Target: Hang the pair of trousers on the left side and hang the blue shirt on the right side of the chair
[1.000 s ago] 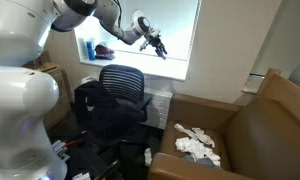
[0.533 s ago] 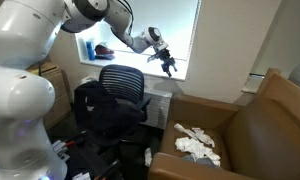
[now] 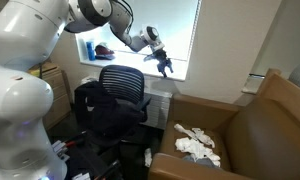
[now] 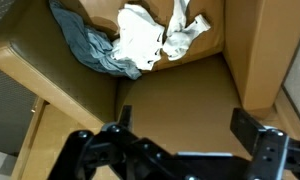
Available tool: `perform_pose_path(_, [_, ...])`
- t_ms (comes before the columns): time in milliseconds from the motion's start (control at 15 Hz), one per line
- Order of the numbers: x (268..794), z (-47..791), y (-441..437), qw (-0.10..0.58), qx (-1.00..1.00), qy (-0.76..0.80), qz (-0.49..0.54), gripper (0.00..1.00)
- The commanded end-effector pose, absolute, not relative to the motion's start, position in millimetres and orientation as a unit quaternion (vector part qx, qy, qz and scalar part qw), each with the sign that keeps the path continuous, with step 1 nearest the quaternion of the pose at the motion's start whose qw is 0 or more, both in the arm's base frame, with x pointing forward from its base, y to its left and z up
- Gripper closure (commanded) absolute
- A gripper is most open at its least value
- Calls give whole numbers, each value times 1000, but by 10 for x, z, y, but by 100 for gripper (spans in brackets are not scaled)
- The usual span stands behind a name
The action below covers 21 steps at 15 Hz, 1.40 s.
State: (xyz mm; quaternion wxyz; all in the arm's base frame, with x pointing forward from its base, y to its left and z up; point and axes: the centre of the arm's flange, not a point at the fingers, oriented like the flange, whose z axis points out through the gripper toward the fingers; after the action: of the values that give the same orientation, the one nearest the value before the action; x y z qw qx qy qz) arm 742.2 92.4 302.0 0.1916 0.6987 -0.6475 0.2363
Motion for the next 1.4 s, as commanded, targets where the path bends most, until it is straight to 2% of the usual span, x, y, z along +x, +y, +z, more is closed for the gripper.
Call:
perform_pose_path(0, [7358, 2634, 150, 226, 645, -706, 188, 0])
perform_pose_path(267, [7085, 2127, -952, 282, 571, -758, 140, 0])
perform_pose_path(467, [6885, 1833, -1394, 315, 523, -787, 85, 0])
perform_pose_path(533, [6937, 1918, -1340, 311, 546, -769, 119, 0])
perform_pose_path(1067, [6865, 1788, -1382, 320, 531, -779, 96, 0])
perform_pose_path(1333, [6840, 1426, -1623, 362, 522, -772, 20, 0])
